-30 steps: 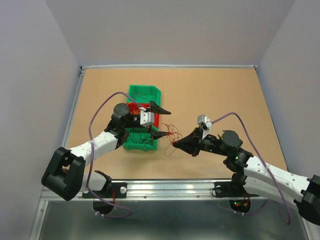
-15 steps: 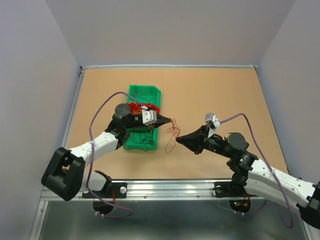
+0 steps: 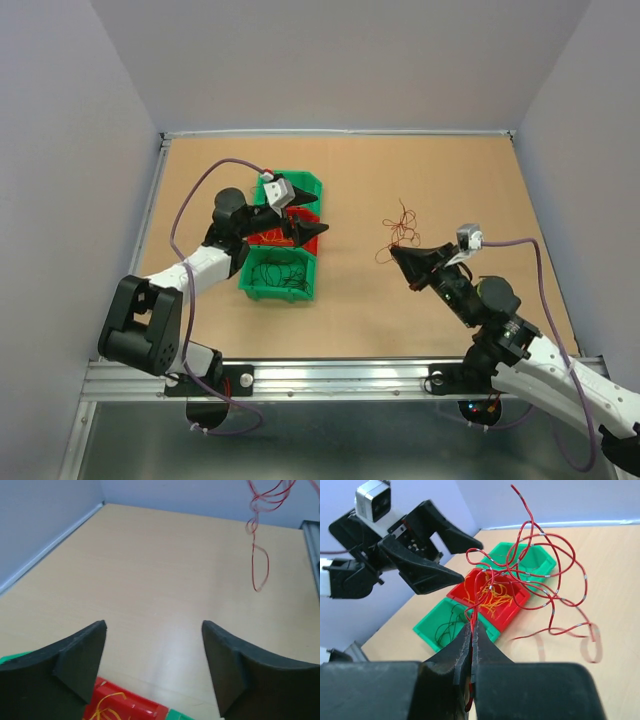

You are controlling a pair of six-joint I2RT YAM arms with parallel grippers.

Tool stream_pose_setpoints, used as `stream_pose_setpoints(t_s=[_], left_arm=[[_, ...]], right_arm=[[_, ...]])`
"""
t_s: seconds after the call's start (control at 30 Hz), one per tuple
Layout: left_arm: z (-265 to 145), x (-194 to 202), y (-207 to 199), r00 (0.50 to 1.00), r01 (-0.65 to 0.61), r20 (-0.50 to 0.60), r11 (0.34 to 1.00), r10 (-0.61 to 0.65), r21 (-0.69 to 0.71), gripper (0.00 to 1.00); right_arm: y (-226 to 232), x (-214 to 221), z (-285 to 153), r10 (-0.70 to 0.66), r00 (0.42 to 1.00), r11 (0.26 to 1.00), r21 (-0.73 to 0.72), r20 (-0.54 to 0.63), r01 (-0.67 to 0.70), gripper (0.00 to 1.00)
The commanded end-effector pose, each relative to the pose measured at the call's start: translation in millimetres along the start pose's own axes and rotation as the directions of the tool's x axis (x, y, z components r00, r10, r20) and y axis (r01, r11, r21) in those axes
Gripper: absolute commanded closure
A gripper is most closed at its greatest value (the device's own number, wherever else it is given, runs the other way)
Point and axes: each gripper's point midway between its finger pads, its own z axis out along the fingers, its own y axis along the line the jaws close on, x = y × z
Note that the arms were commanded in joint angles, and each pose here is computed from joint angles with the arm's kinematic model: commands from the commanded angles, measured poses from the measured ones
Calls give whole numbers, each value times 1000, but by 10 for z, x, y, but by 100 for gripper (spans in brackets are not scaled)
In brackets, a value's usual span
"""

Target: Untangle the cables

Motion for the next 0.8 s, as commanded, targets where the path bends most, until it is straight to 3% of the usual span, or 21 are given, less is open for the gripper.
stream_pose_setpoints(t_s=[0.0, 0.03, 0.2, 0.77], left_arm=[[61, -295, -430, 992, -114, 82, 974, 99, 195, 5], [84, -295, -539, 991, -124, 85, 967, 108, 223, 1], [187, -207, -888, 991, -130, 64, 934, 115, 333, 1], [430, -56, -1126, 1000, 20, -24, 905, -10, 424, 1]], right_arm=[[210, 46, -11, -30, 999, 992, -122, -26, 27, 100], [299, 52, -14, -41, 999, 984, -176, -24, 36, 100], [496, 133, -16, -68, 997, 952, -301, -30, 56, 99], [566, 255, 149, -92, 995, 936, -345, -47, 70, 99]])
